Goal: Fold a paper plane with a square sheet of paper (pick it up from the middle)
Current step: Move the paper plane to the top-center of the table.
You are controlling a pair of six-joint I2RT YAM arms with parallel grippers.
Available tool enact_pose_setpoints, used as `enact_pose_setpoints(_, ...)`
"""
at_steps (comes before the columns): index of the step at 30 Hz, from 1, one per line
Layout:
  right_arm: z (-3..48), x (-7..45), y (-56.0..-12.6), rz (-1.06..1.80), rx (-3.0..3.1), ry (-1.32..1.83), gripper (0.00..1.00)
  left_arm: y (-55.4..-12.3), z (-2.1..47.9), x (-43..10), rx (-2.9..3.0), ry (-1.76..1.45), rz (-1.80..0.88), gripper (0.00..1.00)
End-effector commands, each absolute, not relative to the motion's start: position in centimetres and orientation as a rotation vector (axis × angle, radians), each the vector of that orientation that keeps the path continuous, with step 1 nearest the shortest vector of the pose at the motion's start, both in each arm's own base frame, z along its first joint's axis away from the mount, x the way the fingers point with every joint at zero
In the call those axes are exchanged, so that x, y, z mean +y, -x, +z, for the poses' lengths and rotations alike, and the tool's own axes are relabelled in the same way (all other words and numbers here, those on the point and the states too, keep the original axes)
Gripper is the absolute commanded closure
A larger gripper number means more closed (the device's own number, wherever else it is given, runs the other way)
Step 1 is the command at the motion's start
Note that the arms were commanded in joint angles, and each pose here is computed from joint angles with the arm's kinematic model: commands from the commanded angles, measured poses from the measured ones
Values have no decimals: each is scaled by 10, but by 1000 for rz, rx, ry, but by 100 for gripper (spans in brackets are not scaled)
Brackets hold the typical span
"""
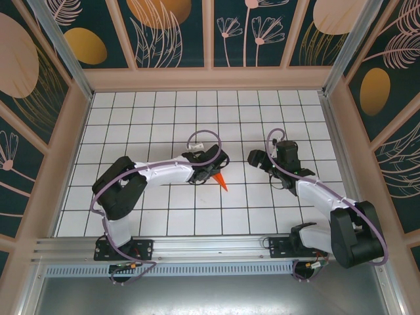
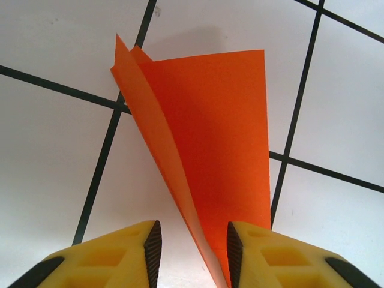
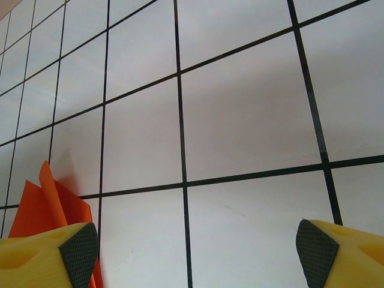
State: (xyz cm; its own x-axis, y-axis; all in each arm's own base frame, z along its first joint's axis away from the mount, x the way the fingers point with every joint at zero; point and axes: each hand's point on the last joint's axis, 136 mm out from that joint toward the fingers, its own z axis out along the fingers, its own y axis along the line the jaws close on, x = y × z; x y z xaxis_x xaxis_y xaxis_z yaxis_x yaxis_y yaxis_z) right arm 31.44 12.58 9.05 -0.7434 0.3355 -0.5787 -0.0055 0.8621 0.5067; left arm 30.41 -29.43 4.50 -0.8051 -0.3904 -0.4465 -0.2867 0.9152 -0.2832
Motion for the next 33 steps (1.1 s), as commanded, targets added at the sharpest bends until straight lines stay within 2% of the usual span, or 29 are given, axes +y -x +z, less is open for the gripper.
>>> enact_pose_setpoints(1, 90, 127, -314, 658, 2329, -226, 12, -304, 49, -297, 2538, 515, -315, 67)
enact_pose_setpoints(3, 89, 127, -314, 659, 2331, -226, 12, -304, 47, -296, 2536, 527, -319, 72)
enact_pose_setpoints(10, 95, 128, -314, 670, 2302, -192, 15, -319, 68, -293, 2443, 475, -286, 100)
enact_pose_setpoints(13, 110, 132, -315, 719, 2262, -170, 15, -331, 96, -304, 2364, 407, -358, 100)
enact_pose_setpoints(17, 128, 142, -313, 828, 2223, -176, 17, -337, 138, -326, 2249, 305, -596, 100)
enact_pose_setpoints(19, 137, 148, -311, 888, 2203, -181, 19, -336, 146, -329, 2215, 273, -663, 100)
enact_pose_setpoints(22, 150, 158, -308, 978, 2173, -163, 22, -334, 134, -324, 2205, 270, -783, 100)
enact_pose_setpoints(26, 160, 175, -303, 1024, 2172, -105, 33, -327, 113, -327, 2199, 266, -1001, 100)
enact_pose_setpoints(33, 143, 216, -296, 907, 2271, 17, 51, -312, 93, -328, 2174, 274, -1193, 100)
